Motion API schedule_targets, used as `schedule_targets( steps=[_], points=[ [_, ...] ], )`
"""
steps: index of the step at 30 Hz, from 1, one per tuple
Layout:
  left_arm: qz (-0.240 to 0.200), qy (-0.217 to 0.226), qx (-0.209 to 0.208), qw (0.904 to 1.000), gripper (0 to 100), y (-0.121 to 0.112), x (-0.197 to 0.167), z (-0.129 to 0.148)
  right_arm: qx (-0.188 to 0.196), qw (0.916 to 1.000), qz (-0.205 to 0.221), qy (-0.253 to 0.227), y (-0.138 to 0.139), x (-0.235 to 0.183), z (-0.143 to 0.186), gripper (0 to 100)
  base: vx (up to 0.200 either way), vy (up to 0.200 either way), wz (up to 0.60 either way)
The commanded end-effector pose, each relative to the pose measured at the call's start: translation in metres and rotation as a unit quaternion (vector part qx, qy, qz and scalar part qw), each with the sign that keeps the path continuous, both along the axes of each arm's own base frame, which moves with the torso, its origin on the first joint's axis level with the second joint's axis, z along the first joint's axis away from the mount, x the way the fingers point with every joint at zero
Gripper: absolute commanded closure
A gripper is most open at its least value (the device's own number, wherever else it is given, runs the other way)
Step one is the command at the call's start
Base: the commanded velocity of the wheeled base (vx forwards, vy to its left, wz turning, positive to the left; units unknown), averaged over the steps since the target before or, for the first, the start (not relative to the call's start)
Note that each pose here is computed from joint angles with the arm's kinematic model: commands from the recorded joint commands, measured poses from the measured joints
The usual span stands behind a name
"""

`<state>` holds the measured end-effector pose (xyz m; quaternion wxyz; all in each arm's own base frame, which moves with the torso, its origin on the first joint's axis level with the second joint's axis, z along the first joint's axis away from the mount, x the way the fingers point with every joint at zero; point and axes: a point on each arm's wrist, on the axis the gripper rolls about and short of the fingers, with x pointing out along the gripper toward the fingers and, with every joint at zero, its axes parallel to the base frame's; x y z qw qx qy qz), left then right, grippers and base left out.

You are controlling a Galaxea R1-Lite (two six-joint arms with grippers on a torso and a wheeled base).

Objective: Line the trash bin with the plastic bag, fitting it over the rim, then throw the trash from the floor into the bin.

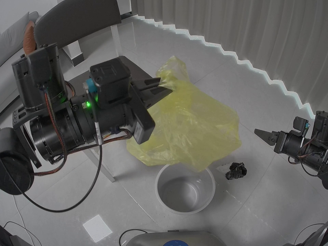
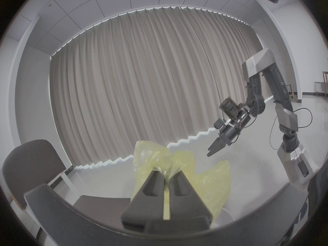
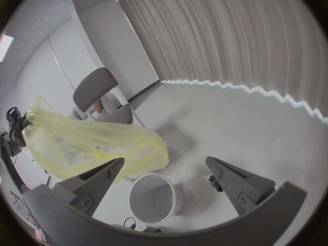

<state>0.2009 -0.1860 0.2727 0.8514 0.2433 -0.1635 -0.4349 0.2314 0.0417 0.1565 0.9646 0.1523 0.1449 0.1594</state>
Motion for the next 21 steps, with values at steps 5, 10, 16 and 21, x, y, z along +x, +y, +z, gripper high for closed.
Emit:
schedule_targets(
  steps=[5, 10, 16, 21],
  points=[
    [-0.024, -0.009, -0.009, 0.9996, 100, -0.007, -0.01, 0.003, 0.011, 0.9981, 0.001, 0.06, -0.007, 0.019, -0.029, 0, 0.0, 0.0, 0.0],
    [-0.024, -0.008, -0.012, 0.9996, 100, -0.007, -0.01, 0.004, 0.021, 0.997, 0.009, 0.074, -0.007, 0.02, -0.034, 0, 0.0, 0.0, 0.0],
    [-0.027, -0.013, -0.017, 0.9994, 100, -0.008, -0.011, 0.008, 0.043, 0.9948, 0.045, 0.081, -0.005, 0.011, -0.033, 0, 0.0, 0.0, 0.0],
    [-0.023, -0.012, -0.016, 0.9995, 100, -0.007, -0.01, 0.007, 0.044, 0.9954, 0.046, 0.072, -0.007, 0.005, -0.027, 0, 0.0, 0.0, 0.0]
  ],
)
